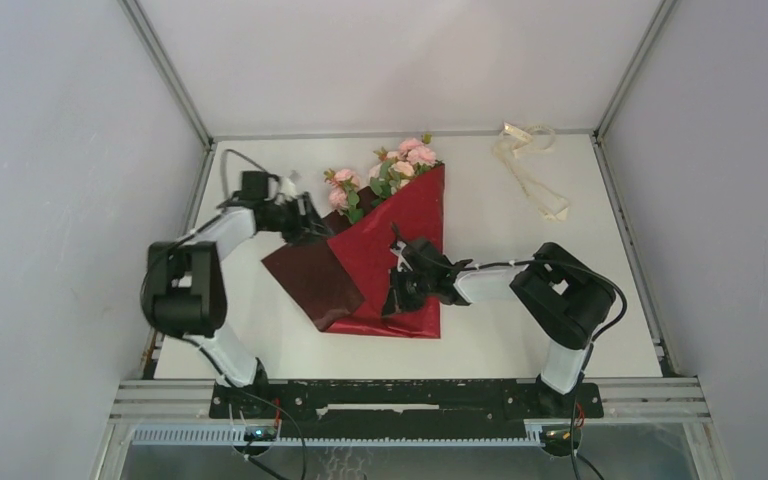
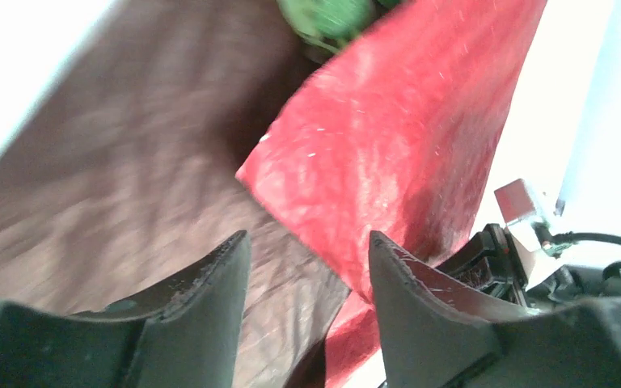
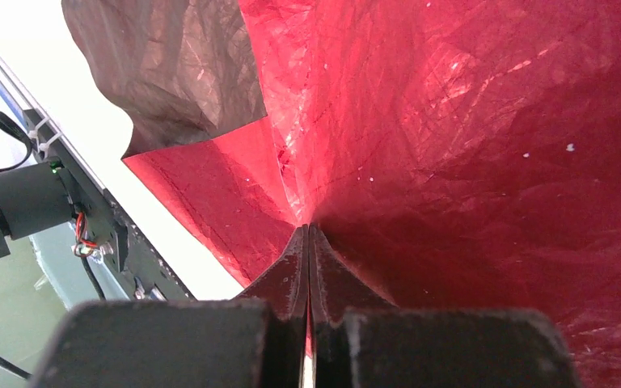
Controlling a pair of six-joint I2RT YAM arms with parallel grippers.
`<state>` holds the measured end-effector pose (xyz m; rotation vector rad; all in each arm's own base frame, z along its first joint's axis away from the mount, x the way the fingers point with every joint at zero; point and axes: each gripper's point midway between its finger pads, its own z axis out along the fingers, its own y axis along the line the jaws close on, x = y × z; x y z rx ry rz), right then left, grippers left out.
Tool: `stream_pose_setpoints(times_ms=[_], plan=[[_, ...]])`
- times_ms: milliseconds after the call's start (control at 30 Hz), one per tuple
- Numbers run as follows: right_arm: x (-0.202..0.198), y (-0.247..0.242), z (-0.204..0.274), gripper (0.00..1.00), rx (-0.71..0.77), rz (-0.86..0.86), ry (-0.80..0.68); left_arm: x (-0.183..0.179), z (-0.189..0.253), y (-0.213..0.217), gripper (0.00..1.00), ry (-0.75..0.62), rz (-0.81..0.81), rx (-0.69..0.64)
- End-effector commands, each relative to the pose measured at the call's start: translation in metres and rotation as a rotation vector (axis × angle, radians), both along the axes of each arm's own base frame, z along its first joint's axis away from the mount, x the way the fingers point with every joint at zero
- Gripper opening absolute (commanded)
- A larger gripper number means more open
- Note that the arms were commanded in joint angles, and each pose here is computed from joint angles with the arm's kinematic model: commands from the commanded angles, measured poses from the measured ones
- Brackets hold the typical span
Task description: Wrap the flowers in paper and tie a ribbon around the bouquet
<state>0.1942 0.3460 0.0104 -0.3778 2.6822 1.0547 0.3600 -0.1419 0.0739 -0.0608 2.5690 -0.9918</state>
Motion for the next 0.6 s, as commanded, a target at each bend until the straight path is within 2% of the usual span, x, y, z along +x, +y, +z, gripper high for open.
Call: stream_pose_setpoints(times_ms=[0, 100, 167, 433, 567], plan=[[-0.010, -0.008, -0.022, 0.00, -0.069, -0.010, 0.018, -0.028, 0.001, 0.082, 0.63, 0.088, 0.260, 0.078], [-0.011, -0.004, -0.020, 0.00, -0.053, -0.006, 0.017, -0.061, -0.021, 0.111, 0.66, 0.172, 0.339, 0.159], [-0.011, -0.002, -0.021, 0.00, -0.044, -0.008, 0.023, -0.076, -0.027, 0.116, 0.67, 0.215, 0.341, 0.180], [-0.009, -0.001, -0.021, 0.00, -0.042, -0.023, 0.026, -0.115, -0.057, 0.089, 0.71, 0.395, 0.341, 0.059], [-0.007, -0.004, -0.019, 0.00, -0.051, -0.031, 0.015, -0.128, -0.064, 0.076, 0.77, 0.384, 0.345, 0.050]])
